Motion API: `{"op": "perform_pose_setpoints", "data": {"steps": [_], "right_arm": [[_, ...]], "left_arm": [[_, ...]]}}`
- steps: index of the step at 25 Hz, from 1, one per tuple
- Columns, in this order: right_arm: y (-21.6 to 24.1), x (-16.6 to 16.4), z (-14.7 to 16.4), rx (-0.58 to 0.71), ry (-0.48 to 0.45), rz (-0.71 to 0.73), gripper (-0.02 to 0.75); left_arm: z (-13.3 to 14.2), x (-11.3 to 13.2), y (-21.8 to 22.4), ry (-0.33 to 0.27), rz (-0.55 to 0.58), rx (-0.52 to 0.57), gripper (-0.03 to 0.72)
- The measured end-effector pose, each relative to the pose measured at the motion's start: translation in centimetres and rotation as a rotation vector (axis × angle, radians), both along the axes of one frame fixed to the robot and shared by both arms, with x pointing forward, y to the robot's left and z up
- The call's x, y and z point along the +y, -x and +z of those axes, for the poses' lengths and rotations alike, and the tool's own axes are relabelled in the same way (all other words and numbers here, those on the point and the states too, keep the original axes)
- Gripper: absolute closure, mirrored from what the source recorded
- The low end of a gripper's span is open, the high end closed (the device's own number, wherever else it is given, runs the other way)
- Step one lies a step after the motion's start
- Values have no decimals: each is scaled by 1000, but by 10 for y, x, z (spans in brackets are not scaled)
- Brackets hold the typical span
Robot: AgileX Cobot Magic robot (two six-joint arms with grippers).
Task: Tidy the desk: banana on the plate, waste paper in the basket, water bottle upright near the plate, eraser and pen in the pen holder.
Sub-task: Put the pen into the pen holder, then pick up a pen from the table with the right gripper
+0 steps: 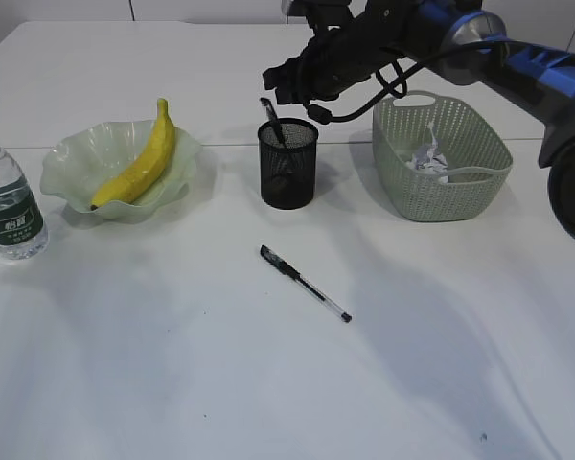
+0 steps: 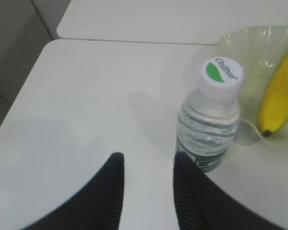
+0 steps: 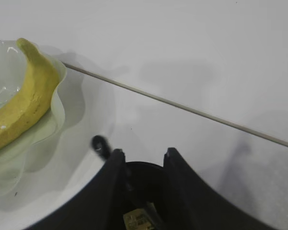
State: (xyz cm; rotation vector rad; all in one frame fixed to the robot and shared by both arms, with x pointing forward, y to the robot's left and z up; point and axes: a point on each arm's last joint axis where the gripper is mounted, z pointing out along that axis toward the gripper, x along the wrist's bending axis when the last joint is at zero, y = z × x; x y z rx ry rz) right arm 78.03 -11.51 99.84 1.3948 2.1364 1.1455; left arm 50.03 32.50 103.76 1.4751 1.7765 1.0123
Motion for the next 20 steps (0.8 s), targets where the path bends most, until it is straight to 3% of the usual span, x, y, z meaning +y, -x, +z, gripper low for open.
{"op": "perform_pose_setpoints", "data": {"steps": [13, 20], "right_arm": [[7, 0, -5, 91, 28, 37, 529], [15, 1, 21, 117, 41, 90, 528]], "left_arm": [[0, 0, 0, -6, -3, 0, 452], [-1, 2, 1, -17, 20, 16, 452]]}}
